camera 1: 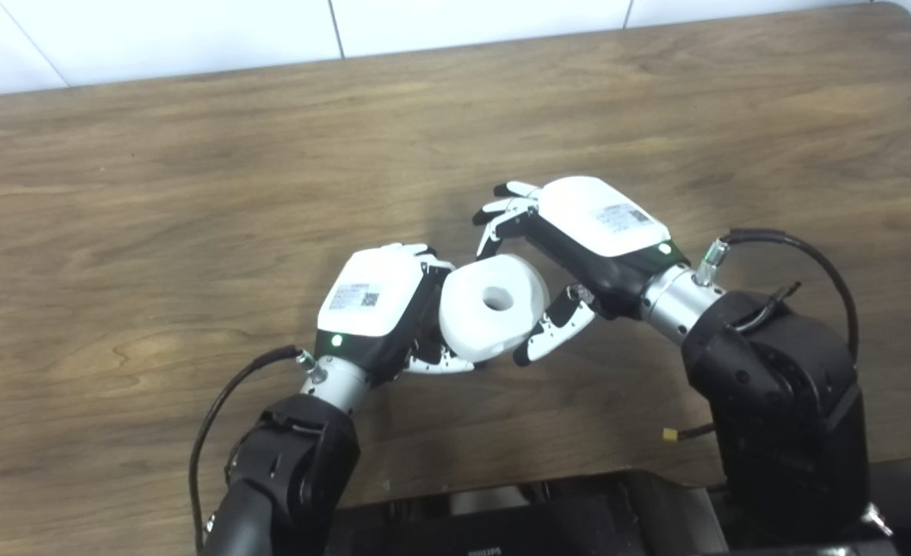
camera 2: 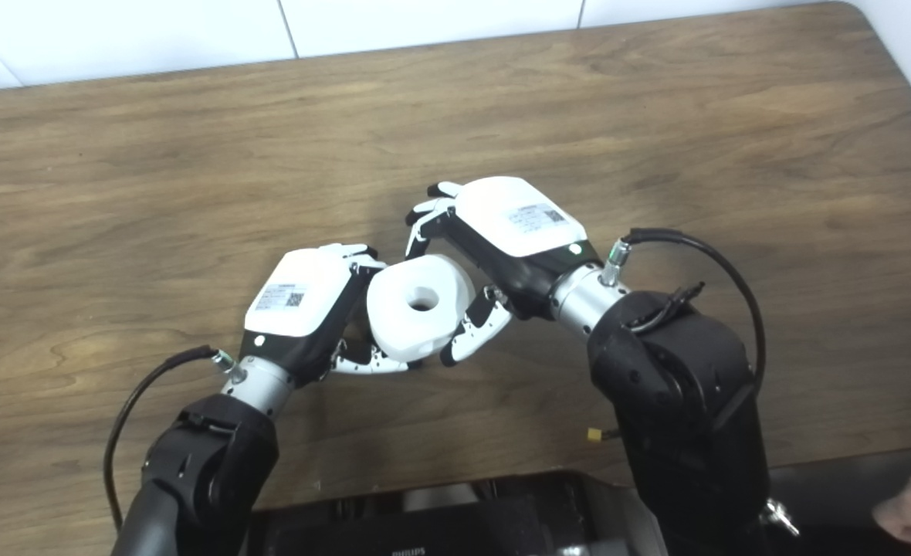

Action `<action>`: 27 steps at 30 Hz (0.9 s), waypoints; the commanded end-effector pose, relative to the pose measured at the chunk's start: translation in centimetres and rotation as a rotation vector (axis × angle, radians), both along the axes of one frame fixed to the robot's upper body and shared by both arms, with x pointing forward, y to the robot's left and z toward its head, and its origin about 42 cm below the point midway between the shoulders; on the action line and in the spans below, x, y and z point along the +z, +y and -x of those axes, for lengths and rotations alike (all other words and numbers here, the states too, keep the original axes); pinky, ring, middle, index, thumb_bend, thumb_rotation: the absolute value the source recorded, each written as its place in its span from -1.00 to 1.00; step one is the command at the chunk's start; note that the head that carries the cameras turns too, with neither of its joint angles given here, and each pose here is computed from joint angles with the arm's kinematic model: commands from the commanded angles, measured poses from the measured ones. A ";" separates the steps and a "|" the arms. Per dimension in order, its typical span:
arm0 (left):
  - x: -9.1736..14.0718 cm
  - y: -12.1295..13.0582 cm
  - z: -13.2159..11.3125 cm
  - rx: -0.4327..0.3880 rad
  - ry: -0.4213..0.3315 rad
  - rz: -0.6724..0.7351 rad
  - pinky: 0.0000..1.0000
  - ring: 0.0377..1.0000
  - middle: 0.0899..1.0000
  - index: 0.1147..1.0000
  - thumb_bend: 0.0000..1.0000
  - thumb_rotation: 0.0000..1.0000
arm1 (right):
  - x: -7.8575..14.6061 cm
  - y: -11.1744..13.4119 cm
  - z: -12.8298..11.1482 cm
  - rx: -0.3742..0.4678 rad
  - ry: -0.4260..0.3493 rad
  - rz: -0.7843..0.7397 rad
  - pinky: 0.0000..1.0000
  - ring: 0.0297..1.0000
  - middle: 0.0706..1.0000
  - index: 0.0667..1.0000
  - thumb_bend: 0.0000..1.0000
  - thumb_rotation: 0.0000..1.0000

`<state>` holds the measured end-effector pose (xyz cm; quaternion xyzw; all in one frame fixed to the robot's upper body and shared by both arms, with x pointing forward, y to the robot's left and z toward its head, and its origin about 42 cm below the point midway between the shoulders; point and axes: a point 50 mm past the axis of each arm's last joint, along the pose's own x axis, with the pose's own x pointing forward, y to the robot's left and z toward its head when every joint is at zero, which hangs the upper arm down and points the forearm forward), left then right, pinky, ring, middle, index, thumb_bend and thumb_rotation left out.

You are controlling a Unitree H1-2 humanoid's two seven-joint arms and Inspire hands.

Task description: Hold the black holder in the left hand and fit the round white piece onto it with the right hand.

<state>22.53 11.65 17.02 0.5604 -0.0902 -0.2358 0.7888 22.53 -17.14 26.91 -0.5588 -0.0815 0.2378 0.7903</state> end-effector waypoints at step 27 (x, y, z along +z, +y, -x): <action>-0.7 -0.3 0.4 -0.027 0.065 -0.042 0.72 0.67 0.51 -0.16 0.04 -0.89 | 1.4 0.2 0.2 0.015 -0.054 0.045 0.82 0.96 0.83 0.62 0.95 -0.03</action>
